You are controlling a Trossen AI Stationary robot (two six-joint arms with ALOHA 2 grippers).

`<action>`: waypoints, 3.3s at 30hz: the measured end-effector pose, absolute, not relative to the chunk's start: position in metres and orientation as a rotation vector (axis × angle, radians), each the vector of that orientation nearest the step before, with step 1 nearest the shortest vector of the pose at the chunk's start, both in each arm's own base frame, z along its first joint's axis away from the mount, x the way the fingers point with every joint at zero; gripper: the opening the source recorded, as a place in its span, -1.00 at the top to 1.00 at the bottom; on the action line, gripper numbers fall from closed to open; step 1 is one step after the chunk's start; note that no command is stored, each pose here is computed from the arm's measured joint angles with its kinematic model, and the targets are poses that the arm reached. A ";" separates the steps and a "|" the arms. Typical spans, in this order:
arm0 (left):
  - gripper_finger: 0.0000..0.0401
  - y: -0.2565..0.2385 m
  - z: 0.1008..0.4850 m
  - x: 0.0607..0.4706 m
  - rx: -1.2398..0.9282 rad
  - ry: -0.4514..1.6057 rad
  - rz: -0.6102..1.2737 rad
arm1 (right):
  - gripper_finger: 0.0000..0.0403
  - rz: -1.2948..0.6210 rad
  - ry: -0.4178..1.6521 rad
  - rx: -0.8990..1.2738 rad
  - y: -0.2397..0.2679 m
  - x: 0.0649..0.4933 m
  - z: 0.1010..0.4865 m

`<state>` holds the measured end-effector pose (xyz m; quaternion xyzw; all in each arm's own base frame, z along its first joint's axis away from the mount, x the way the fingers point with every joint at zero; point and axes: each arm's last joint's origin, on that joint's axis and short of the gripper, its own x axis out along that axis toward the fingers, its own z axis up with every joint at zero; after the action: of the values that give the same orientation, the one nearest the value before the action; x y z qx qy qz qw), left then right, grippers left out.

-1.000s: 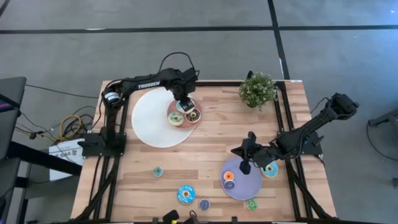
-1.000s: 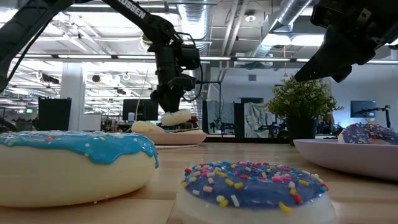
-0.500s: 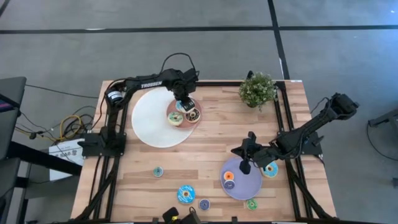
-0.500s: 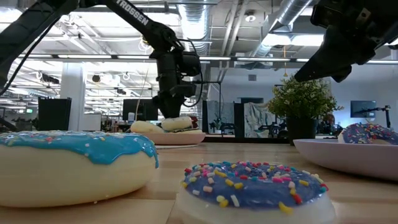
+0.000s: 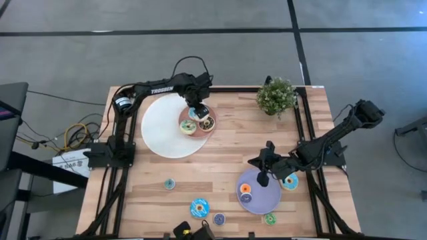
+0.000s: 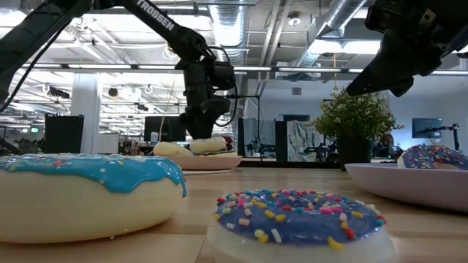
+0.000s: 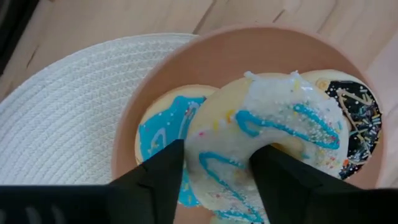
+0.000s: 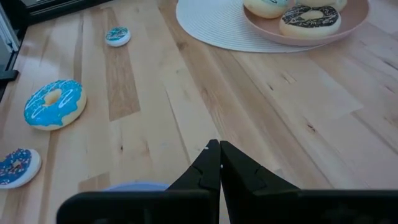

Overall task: Pick & Place donuts
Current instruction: Put the large white donut on the pink plate, then put the small green donut on the purple plate

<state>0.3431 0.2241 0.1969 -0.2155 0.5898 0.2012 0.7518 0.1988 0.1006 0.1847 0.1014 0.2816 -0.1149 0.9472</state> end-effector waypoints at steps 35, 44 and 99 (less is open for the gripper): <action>-0.22 0.191 0.255 0.349 -0.374 1.441 0.618 | 0.99 -0.240 0.589 0.202 0.100 0.198 0.183; 0.14 0.075 0.284 0.355 -0.070 1.340 0.544 | 0.99 -0.237 0.589 0.234 0.100 0.198 0.183; 1.00 -0.048 0.203 0.197 -0.182 0.628 0.277 | -0.40 -0.681 1.362 0.846 0.274 0.186 0.172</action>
<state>0.1973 -0.0483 0.2028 -0.0890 0.3075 0.1356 0.9376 0.1865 0.2742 0.1723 0.3717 0.5982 -0.2988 0.6440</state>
